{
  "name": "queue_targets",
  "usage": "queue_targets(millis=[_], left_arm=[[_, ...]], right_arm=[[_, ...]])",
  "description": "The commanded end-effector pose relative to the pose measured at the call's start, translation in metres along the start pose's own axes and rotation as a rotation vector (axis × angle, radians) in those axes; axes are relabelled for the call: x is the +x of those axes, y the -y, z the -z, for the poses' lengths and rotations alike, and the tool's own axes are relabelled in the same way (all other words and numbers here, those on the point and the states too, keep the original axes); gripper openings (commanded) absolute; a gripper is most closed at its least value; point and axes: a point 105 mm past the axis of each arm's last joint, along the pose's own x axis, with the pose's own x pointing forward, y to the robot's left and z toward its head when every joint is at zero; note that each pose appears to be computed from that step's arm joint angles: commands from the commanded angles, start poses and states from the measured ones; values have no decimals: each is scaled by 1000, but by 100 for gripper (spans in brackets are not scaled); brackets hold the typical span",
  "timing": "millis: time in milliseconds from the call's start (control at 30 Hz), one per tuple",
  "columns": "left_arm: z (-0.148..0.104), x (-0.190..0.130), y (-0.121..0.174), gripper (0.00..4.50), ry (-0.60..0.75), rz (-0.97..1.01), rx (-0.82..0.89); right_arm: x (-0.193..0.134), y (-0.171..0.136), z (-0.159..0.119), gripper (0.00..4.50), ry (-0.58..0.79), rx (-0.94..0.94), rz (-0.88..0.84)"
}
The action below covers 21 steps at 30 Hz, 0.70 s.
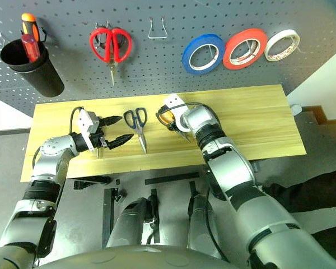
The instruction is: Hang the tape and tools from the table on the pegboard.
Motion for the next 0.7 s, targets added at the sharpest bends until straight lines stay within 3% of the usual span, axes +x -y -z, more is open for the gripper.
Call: queue_targets(millis=[33, 167, 333, 700], left_arm=[[-19, -6, -4, 450, 76, -7, 40], [-57, -9, -5, 450, 251, 1, 46], [-87, -22, 1, 450, 339, 52, 58], [-138, -38, -2, 450, 499, 29, 93]], right_arm=[[-40, -12, -35, 208, 164, -40, -115], [-96, -15, -57, 208, 342, 4, -198], [-136, -18, -81, 208, 524, 27, -210], [-178, -18, -140, 208, 835, 38, -146]])
